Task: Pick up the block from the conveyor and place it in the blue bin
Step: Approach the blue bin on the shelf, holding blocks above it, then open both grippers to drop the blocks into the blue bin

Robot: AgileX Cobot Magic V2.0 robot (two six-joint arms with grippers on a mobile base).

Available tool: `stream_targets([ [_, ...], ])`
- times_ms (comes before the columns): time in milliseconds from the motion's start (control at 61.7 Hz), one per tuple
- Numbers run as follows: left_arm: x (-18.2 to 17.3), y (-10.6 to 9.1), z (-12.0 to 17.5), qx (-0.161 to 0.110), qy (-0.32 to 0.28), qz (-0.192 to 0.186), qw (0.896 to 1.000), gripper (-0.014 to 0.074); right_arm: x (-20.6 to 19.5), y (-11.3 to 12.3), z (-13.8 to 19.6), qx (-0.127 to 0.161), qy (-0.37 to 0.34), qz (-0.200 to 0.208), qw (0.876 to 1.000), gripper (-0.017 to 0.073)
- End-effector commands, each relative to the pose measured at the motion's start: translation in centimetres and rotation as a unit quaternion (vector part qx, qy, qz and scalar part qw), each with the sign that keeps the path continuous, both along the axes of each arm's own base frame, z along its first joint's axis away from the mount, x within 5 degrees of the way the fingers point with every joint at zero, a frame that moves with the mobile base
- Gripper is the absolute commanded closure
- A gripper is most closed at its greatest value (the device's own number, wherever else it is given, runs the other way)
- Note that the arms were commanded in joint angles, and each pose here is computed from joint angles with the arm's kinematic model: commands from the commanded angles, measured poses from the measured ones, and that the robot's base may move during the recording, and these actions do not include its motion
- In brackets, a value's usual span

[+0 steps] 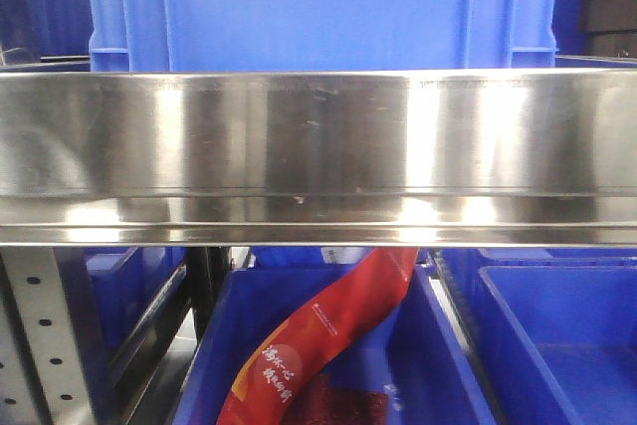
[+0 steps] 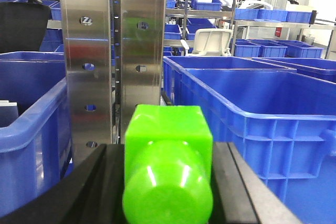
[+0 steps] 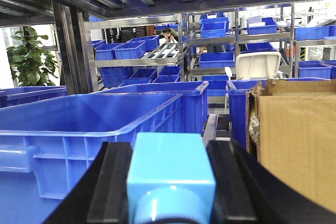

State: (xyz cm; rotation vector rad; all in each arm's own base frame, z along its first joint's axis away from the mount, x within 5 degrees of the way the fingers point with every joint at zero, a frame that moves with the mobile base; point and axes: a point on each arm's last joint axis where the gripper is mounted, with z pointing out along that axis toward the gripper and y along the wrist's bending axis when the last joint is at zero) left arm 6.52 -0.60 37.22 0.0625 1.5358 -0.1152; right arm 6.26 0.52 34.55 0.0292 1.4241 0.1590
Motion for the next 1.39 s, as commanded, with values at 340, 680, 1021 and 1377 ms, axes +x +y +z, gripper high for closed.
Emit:
stream_targets([
  [340,-0.1,-0.1,1.0,0.01,-0.056,-0.006,0.998,0.0704,0.1,0.0,0.2,-0.006,-0.011,-0.003,1.0,0.0721],
  [680,-0.4,-0.2,2.0,0.015,-0.111,-0.011,0.994,0.0704,0.2,0.0,0.1,-0.007,-0.004,-0.003,1.0,0.0721],
  [1021,4.2,-2.0,4.9,0.001,-0.076,-0.059,0.995,0.0704,2.7,0.2,4.0,-0.009,0.002,0.003,1.0,0.0721],
  [1377,13.7,-9.6,8.3,-0.018,-0.007,-0.173,0.985,0.0704,11.1,3.8,10.6,-0.012,0.021,0.085,0.996,0.0721],
])
